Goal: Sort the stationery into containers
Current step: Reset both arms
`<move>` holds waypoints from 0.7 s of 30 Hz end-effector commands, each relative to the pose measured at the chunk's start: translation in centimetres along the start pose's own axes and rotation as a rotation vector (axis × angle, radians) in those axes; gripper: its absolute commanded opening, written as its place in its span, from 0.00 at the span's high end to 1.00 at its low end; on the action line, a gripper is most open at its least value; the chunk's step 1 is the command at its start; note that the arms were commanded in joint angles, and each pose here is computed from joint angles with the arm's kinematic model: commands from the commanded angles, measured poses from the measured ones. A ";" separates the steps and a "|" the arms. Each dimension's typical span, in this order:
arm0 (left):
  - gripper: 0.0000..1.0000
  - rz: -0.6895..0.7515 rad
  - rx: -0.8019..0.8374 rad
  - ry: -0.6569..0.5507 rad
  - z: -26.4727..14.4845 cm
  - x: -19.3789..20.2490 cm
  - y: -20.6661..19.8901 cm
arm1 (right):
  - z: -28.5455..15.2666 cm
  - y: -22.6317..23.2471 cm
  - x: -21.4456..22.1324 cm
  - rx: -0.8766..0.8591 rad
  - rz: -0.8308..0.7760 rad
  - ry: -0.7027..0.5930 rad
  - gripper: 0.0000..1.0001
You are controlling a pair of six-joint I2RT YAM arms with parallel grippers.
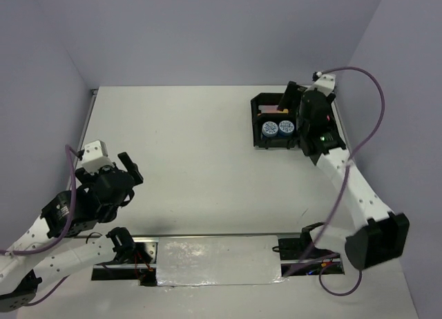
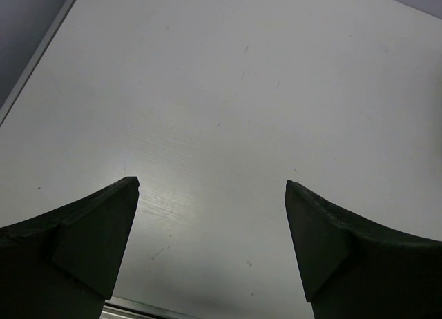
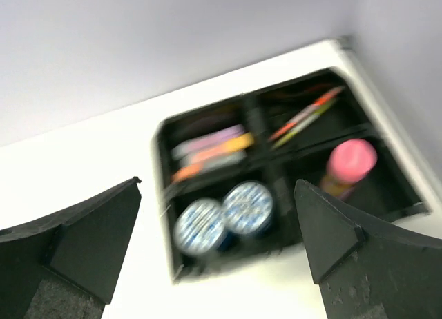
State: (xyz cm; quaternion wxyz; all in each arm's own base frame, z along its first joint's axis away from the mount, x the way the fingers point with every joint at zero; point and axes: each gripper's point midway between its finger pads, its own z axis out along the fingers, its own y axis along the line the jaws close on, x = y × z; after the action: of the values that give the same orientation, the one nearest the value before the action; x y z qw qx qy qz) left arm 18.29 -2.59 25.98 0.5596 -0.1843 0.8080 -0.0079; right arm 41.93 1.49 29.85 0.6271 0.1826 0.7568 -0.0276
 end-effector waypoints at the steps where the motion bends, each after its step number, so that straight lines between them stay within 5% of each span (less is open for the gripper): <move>1: 0.01 -0.072 -0.080 -0.062 -0.6 -2.2 1.6 | -6.3 1.7 1.7 -0.151 -0.100 0.046 0.00; 9: 0.01 -0.057 -0.122 -0.109 -1.3 -4.3 2.7 | -18.1 -1.1 2.5 -0.338 -0.095 0.033 0.00; 21: 0.01 -0.188 -0.059 -0.169 -3.3 -5.9 5.9 | -28.0 -8.8 -1.1 -0.399 -0.024 -0.044 0.00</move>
State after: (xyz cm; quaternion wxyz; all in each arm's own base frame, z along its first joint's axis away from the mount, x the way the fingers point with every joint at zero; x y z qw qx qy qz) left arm 16.00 3.07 30.41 0.5993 -0.2620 0.7564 0.0041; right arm 15.09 1.58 35.85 0.6806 0.0493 0.7218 0.1155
